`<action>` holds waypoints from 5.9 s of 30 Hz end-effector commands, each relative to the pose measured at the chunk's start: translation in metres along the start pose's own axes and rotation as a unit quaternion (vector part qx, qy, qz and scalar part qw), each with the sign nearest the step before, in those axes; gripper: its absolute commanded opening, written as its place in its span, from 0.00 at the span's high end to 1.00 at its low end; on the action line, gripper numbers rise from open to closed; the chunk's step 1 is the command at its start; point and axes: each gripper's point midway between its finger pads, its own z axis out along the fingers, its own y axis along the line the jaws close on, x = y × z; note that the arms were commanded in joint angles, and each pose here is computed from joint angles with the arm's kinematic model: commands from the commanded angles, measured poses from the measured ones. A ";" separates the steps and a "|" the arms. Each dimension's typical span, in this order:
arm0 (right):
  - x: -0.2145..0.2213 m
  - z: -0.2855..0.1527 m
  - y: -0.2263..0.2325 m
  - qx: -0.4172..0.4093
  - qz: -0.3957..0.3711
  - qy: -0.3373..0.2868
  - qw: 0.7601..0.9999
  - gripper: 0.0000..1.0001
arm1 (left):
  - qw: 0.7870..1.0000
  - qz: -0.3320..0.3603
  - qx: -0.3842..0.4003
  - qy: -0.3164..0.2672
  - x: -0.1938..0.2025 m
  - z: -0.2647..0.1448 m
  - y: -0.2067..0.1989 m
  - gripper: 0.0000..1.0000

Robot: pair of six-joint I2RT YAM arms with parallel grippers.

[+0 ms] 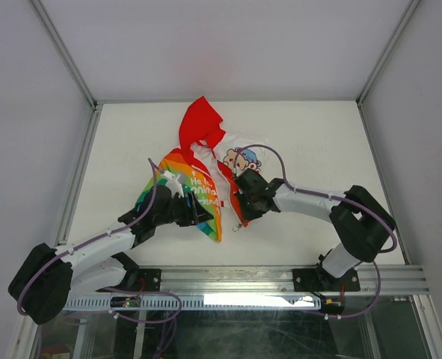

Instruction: Zip up the jacket

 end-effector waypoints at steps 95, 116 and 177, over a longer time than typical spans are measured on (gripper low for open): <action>-0.066 -0.156 0.096 -0.419 -0.161 -0.423 0.787 1.00 | 0.953 0.189 0.208 -0.111 -0.055 -0.022 -0.116 0.61; -0.080 -0.153 0.075 -0.384 -0.140 -0.434 0.803 1.00 | 0.991 0.115 0.066 -0.001 0.002 -0.013 -0.051 0.68; -0.064 -0.145 0.046 -0.346 -0.089 -0.374 0.856 1.00 | 0.988 0.128 0.056 -0.066 -0.047 -0.011 -0.093 1.00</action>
